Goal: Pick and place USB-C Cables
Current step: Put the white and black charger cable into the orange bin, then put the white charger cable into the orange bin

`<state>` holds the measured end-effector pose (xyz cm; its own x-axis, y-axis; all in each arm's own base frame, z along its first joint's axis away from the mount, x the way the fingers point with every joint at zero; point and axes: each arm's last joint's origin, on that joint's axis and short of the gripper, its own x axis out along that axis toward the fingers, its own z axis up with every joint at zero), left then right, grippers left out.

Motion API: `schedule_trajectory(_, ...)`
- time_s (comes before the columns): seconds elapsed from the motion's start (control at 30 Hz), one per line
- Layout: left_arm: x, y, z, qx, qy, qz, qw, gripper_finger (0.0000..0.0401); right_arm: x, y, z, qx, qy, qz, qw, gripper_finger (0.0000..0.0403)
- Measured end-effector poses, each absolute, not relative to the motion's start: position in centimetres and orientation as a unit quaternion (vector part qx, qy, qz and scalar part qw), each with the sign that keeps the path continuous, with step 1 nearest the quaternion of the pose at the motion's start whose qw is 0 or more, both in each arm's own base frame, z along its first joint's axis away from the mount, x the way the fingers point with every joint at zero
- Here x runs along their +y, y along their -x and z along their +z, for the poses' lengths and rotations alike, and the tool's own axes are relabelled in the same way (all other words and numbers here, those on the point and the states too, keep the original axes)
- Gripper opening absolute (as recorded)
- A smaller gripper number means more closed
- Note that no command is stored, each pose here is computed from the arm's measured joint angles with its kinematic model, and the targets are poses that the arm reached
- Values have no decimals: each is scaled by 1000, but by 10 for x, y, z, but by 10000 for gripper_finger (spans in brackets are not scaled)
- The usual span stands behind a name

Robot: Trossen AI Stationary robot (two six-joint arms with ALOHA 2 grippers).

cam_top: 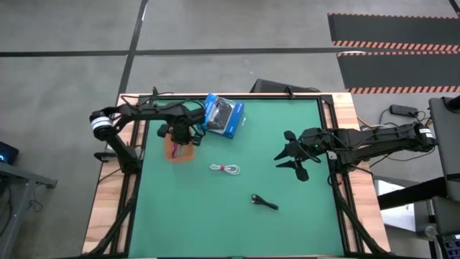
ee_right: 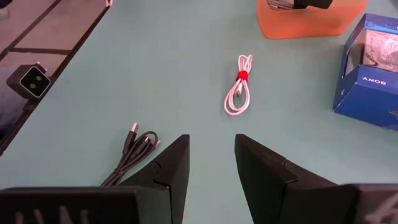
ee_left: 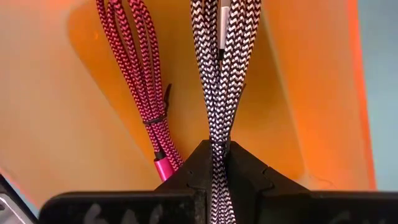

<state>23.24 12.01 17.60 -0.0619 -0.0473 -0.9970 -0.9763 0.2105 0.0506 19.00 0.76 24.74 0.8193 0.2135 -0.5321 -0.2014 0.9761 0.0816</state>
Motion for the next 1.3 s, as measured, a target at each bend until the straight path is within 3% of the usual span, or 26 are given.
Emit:
schedule_trajectory(0.27,121,-234,169,585,442,448,512,17,8,-190,247,280,-11,109,954,118)
schedule_trajectory(0.63,121,-234,169,584,441,448,513,76,8,-190,247,281,-12,109,954,118)
schedule_trajectory(0.87,121,-234,171,588,438,442,516,88,8,-190,247,281,-12,108,954,118)
schedule_trajectory(1.3,110,-236,211,567,406,384,605,89,8,-190,247,280,-12,108,954,118)
